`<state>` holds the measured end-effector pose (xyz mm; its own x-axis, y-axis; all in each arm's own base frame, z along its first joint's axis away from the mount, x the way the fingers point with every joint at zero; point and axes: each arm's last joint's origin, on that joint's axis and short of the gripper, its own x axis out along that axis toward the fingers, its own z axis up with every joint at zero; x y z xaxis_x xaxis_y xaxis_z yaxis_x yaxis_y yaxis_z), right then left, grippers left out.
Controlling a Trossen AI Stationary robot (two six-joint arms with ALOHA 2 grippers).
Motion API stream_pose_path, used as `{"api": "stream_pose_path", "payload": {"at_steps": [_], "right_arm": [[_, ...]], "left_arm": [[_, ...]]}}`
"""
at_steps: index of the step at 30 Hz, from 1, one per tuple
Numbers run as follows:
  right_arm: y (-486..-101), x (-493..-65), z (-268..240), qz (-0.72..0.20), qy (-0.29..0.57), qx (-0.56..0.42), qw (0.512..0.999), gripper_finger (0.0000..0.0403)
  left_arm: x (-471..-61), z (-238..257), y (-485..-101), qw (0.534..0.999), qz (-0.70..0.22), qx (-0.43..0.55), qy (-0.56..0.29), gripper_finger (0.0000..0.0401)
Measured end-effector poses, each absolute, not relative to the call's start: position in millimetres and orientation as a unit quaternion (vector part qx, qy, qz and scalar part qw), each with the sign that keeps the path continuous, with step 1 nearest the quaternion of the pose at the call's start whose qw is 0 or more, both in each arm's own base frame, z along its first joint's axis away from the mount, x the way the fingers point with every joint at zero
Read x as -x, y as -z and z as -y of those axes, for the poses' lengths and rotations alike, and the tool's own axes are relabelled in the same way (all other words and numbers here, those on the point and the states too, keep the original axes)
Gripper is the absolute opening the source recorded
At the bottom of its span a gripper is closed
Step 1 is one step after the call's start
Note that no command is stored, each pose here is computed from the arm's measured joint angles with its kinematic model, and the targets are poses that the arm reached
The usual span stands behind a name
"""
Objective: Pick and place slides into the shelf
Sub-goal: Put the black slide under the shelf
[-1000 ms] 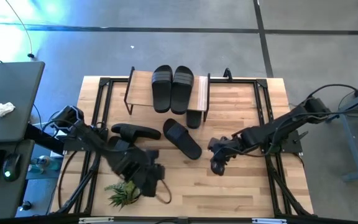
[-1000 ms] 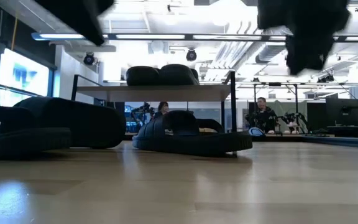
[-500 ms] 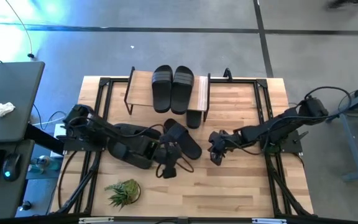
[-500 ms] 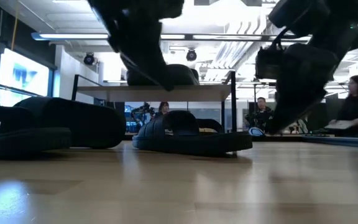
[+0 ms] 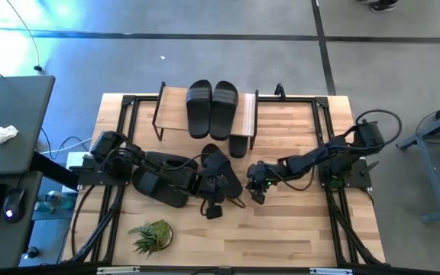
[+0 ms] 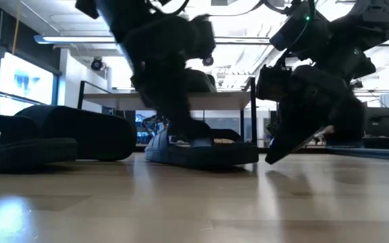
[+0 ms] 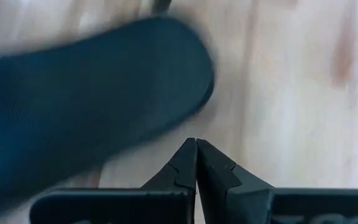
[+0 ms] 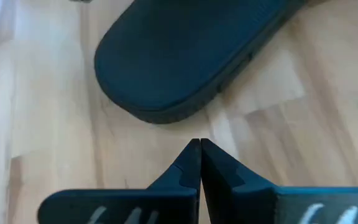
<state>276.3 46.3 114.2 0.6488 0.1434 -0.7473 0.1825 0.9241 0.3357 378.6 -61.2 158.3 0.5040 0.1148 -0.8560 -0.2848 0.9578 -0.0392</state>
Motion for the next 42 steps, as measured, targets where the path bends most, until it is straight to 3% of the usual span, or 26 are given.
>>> {"api": "stream_pose_path", "payload": {"at_steps": [8,21,33,42], "right_arm": [[-113,-278,-47,-0.414,0.004,-0.196,0.889,0.0000],[-118,-284,-44,-0.387,-0.026,-0.180,0.904,0.0000],[-114,-335,-46,-0.400,-0.058,-0.173,0.898,0.0000],[-120,-344,-34,-0.392,-0.034,-0.174,0.902,0.0000]], "left_arm": [[-367,54,-154,0.827,-0.533,0.093,-0.153,0.0000],[-371,23,-146,0.813,-0.541,0.120,-0.181,0.0000],[-366,-8,-144,0.789,-0.561,0.128,-0.217,0.0000],[-361,-9,-146,0.777,-0.565,0.124,-0.248,0.0000]]}}
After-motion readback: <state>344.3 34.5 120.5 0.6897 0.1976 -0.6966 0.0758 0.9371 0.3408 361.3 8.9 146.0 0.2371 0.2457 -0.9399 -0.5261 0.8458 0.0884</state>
